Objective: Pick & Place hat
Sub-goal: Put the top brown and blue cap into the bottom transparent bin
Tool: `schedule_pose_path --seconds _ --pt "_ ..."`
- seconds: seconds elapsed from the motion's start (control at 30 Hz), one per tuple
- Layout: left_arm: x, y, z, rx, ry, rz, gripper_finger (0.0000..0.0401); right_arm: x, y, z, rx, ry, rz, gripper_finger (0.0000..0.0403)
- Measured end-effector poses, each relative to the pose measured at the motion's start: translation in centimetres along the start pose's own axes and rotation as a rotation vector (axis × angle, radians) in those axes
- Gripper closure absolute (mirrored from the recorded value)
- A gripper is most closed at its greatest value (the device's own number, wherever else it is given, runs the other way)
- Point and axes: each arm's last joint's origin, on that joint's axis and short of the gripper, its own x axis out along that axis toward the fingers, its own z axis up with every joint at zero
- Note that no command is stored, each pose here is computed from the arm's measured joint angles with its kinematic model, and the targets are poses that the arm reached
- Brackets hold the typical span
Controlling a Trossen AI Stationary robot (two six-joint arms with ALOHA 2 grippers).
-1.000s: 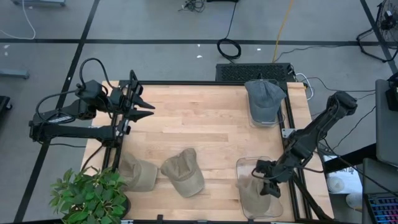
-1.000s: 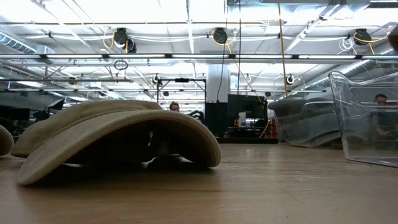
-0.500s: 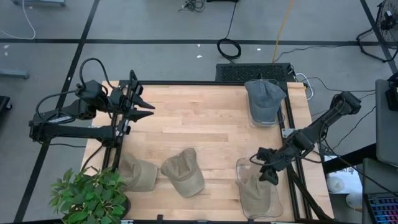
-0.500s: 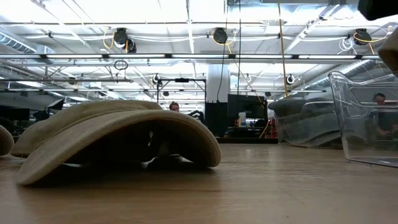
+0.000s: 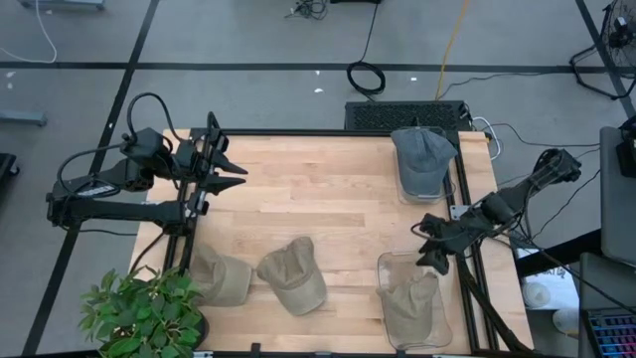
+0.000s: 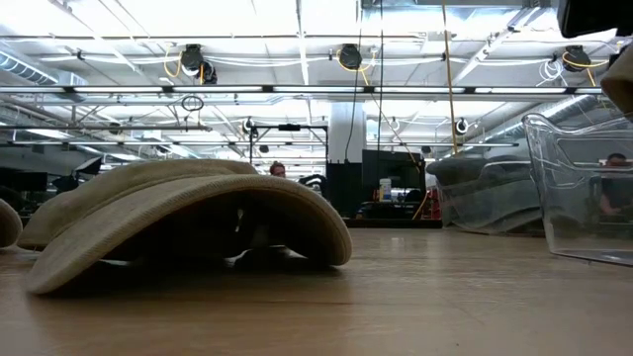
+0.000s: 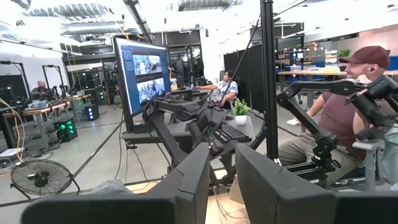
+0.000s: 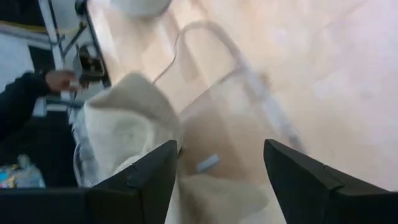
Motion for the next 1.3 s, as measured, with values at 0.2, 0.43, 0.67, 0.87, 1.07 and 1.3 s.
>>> schedule_pose_path --seconds 0.2,0.43,0.67,0.87,1.07,1.3 --pt "0.0 0.0 0.0 0.0 0.0 0.0 0.0313 -1.6 -0.1 0.5 -0.074 -0.184 0.055 0.0186" --pt "0.0 0.0 0.0 0.0 0.0 0.0 0.0313 -1.1 4.9 0.3 -0.581 -0.42 0.501 0.0255" --pt "0.0 0.0 0.0 0.0 0.0 0.0 0.0313 2.5 7.9 -1.7 -0.907 -0.356 0.455 0.0392" --pt "0.0 0.0 0.0 0.0 0.0 0.0 0.0313 5.6 10.5 -2.9 -0.874 -0.133 0.18 0.0402" --pt "0.0 0.0 0.0 0.0 0.0 0.0 0.0313 8.7 14.3 -5.0 -0.871 0.051 0.026 0.0403" --pt "0.0 0.0 0.0 0.0 0.0 0.0 0.0313 11.7 13.0 -6.3 -0.759 0.235 -0.211 0.0403"
